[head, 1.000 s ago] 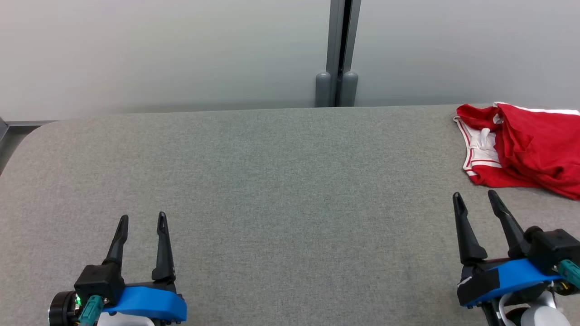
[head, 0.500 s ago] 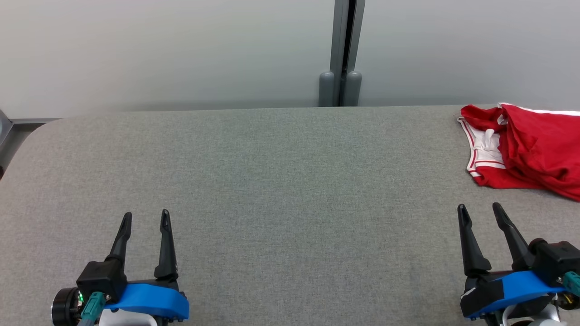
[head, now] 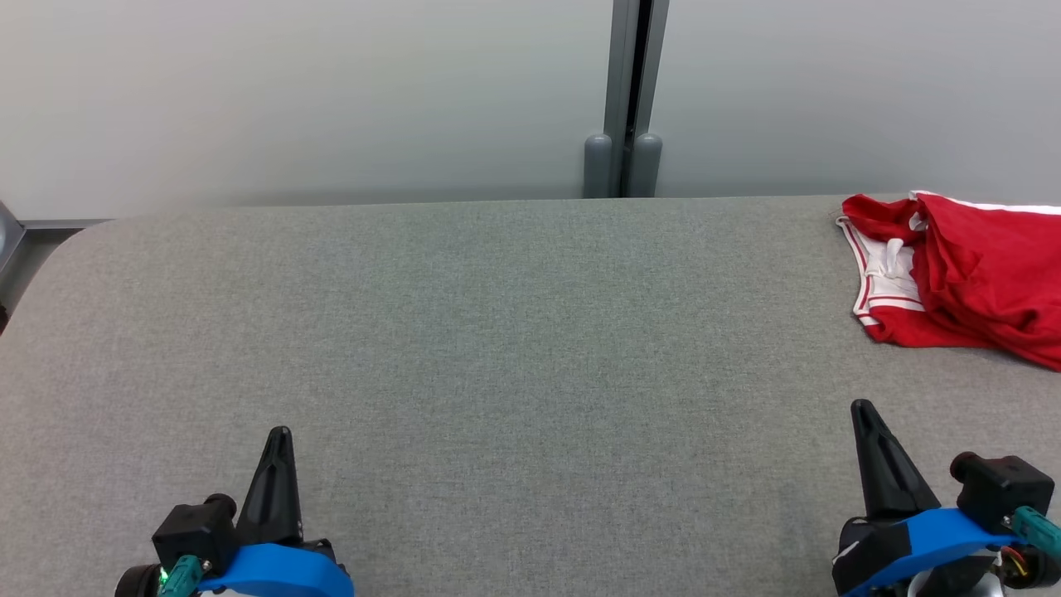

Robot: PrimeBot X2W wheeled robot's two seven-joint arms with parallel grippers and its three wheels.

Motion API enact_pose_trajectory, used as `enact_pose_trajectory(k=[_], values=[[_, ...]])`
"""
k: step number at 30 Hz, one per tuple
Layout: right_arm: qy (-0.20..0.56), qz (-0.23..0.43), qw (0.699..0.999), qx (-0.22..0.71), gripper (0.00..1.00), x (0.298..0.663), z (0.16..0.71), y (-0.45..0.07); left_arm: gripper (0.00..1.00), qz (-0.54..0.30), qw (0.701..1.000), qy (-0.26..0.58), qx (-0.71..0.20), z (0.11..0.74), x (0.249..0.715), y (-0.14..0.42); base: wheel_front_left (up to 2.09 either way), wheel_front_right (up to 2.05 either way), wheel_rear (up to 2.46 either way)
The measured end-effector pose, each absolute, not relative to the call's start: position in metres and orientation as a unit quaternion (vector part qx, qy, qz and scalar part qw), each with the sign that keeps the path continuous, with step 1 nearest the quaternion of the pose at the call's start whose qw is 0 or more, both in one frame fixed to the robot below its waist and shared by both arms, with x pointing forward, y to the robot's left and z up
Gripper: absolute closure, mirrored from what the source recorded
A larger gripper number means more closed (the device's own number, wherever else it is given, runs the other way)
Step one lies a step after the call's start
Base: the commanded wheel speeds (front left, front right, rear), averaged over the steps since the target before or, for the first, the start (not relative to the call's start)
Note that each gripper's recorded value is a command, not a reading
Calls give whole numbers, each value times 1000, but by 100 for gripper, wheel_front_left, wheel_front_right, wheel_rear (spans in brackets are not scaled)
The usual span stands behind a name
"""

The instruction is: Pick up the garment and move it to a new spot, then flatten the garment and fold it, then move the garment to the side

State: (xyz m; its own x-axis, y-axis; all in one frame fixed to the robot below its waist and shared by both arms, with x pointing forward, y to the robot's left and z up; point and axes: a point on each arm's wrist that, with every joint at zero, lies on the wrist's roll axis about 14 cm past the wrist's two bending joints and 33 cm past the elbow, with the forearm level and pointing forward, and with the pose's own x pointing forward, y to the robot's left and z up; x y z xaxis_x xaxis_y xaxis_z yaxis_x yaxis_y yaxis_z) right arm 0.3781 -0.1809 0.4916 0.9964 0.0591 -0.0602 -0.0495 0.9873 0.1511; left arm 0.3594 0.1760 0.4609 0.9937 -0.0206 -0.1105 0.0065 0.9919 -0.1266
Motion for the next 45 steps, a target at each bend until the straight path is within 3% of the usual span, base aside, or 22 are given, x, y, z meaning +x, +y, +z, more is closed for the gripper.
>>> enact_pose_trajectory(k=[18, 45], values=[[42, 6, 971, 236, 100, 377, 486, -187, 100, 29, 971, 82, -225, 456, 362, 187, 0, 0, 0], [39, -10, 907, 419, 100, 380, 487, -192, 100, 42, 907, 77, -413, 465, 372, 191, 0, 0, 0]])
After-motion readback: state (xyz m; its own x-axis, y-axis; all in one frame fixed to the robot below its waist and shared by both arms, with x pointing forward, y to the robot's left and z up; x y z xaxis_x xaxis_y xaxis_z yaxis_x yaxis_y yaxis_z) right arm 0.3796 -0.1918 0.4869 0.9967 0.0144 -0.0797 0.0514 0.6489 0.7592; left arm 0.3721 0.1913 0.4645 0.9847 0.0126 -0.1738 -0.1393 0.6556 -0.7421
